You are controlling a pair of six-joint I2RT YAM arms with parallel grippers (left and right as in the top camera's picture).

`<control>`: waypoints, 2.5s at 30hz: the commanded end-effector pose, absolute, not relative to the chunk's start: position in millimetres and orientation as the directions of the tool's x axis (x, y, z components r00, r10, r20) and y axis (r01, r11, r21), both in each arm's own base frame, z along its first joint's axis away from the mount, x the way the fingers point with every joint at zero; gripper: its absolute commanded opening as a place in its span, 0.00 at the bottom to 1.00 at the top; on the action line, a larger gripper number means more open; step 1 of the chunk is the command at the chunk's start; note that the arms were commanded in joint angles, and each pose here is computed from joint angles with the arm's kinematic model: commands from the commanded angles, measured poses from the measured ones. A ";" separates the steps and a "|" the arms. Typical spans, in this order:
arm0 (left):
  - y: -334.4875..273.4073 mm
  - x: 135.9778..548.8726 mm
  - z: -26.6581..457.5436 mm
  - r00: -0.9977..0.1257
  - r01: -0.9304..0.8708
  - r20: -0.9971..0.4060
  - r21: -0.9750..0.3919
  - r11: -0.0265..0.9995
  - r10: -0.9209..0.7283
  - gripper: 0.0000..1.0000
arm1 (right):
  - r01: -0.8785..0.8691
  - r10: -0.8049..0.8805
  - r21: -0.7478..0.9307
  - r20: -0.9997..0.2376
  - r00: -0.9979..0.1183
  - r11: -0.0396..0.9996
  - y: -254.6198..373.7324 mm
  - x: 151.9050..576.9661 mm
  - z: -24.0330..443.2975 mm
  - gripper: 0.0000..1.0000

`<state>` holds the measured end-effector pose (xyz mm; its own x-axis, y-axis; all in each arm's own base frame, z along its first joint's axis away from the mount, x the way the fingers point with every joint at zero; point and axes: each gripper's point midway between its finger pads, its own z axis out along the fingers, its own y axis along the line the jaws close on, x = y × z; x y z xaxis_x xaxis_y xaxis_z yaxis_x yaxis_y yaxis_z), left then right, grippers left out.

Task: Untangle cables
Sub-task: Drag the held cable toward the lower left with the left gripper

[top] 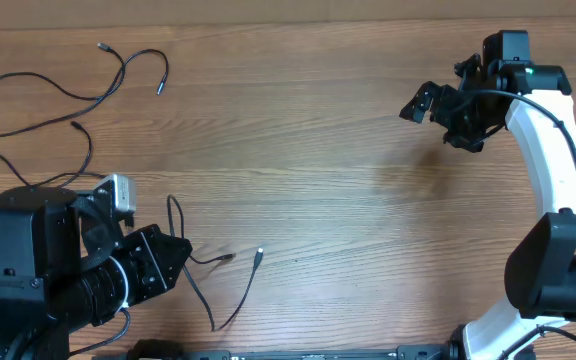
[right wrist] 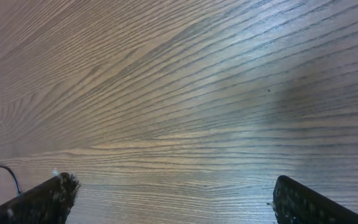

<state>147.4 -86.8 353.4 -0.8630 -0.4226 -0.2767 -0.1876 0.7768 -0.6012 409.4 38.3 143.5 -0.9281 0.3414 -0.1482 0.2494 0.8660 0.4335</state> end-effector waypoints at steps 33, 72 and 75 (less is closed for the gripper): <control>21.9 208.1 330.5 -0.590 -0.634 -0.497 -0.203 0.746 -0.636 0.04 | 0.233 0.345 0.437 -0.195 -0.918 0.869 36.6 413.3 159.8 1.00; 209.9 186.6 252.0 0.278 -0.953 -0.146 -0.169 -0.253 -0.950 0.04 | 0.233 0.345 0.437 -0.195 -0.918 0.869 36.6 413.3 159.8 1.00; 234.2 195.6 243.7 0.346 -0.929 -0.156 -0.197 -0.314 -0.925 0.04 | 0.233 0.345 0.437 -0.195 -0.918 0.869 36.6 413.3 159.8 1.00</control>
<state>189.9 216.7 249.3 0.2402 -0.9566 -0.1648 -0.9623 -0.2123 -0.1703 409.4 38.3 143.5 -0.9281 0.3417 -0.1479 0.2496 0.8657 0.4338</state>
